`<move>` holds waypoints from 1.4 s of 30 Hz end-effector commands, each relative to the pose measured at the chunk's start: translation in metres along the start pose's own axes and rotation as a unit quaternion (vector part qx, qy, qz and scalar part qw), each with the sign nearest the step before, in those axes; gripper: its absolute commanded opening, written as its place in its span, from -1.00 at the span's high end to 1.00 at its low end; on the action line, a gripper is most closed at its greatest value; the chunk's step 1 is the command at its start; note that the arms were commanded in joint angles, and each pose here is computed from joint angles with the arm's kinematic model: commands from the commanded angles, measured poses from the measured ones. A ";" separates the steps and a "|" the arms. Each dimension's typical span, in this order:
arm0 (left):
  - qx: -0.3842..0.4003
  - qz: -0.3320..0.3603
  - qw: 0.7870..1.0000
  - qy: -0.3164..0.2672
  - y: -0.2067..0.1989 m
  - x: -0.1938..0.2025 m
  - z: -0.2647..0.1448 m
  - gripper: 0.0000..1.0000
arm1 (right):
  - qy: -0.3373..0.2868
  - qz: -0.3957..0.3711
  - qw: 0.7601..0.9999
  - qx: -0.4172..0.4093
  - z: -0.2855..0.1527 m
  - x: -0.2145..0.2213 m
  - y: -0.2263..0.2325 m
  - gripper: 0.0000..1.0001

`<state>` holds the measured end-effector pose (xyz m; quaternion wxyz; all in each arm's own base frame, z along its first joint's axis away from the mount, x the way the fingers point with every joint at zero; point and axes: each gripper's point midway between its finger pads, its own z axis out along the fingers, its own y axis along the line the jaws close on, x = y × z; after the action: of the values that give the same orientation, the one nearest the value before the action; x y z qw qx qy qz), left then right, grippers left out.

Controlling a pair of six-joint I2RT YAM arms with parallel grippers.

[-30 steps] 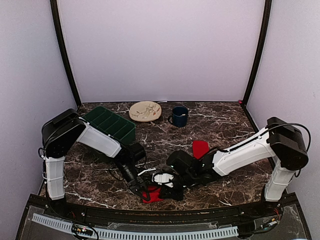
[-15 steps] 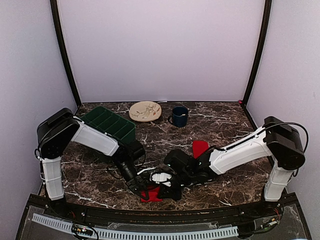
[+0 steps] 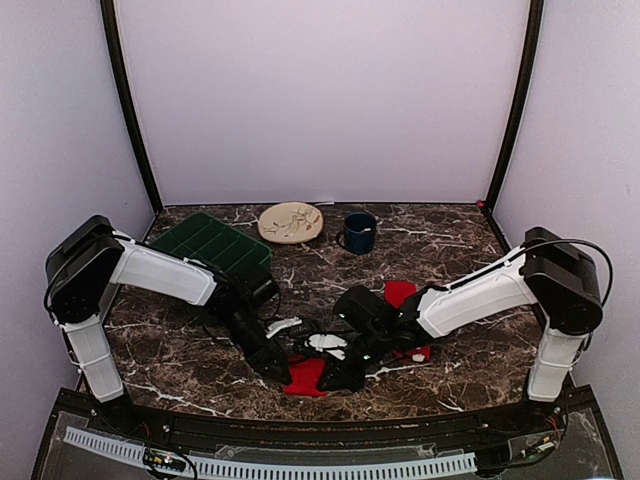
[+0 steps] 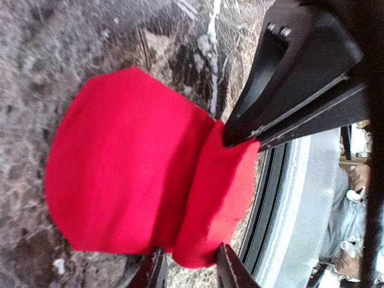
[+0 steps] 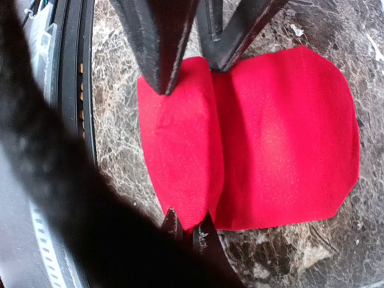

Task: Roll the socks
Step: Roll the sock at the center of the board.

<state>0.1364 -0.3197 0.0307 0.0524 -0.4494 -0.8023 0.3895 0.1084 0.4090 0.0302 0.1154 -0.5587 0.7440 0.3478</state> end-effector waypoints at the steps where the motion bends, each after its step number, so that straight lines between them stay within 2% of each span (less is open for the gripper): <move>1: -0.051 0.020 0.998 -0.037 0.006 -0.013 -0.017 0.38 | 0.011 0.029 0.999 -0.032 0.002 0.001 0.004 1.00; 7: -0.086 0.015 0.995 -0.050 0.018 -0.018 -0.024 0.29 | 0.007 0.041 0.998 -0.041 -0.001 0.000 0.004 1.00; 16: -0.155 -0.017 0.988 -0.021 0.048 -0.005 -0.027 0.27 | -0.002 0.051 0.998 -0.041 -0.003 0.001 0.000 1.00; 22: -0.230 -0.005 0.971 -0.066 0.057 -0.017 -0.053 0.25 | 0.006 0.059 0.997 -0.053 -0.002 0.003 0.002 1.00; 27: -0.290 0.008 0.948 -0.132 0.056 -0.028 -0.084 0.19 | 0.009 0.070 0.995 -0.067 -0.003 0.001 0.003 1.00; 32: -0.291 0.019 0.934 -0.204 0.042 -0.037 -0.101 0.18 | 0.016 0.084 0.992 -0.087 -0.003 -0.001 0.006 1.00; 36: -0.273 0.072 0.924 -0.257 0.014 -0.044 -0.103 0.17 | 0.026 0.095 0.990 -0.096 -0.001 -0.003 0.006 1.00; 39: -0.273 0.128 0.918 -0.257 -0.008 -0.040 -0.091 0.14 | 0.035 0.110 0.987 -0.109 0.001 -0.003 0.005 1.00; 42: -0.268 0.144 0.922 -0.239 -0.015 -0.032 -0.076 0.14 | 0.042 0.123 0.984 -0.121 0.002 -0.004 0.006 1.00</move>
<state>0.1880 -0.2942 0.0962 -0.2944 -0.4291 -0.8150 0.2550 0.1050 0.4126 0.0319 0.0036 -0.5030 0.7608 0.4101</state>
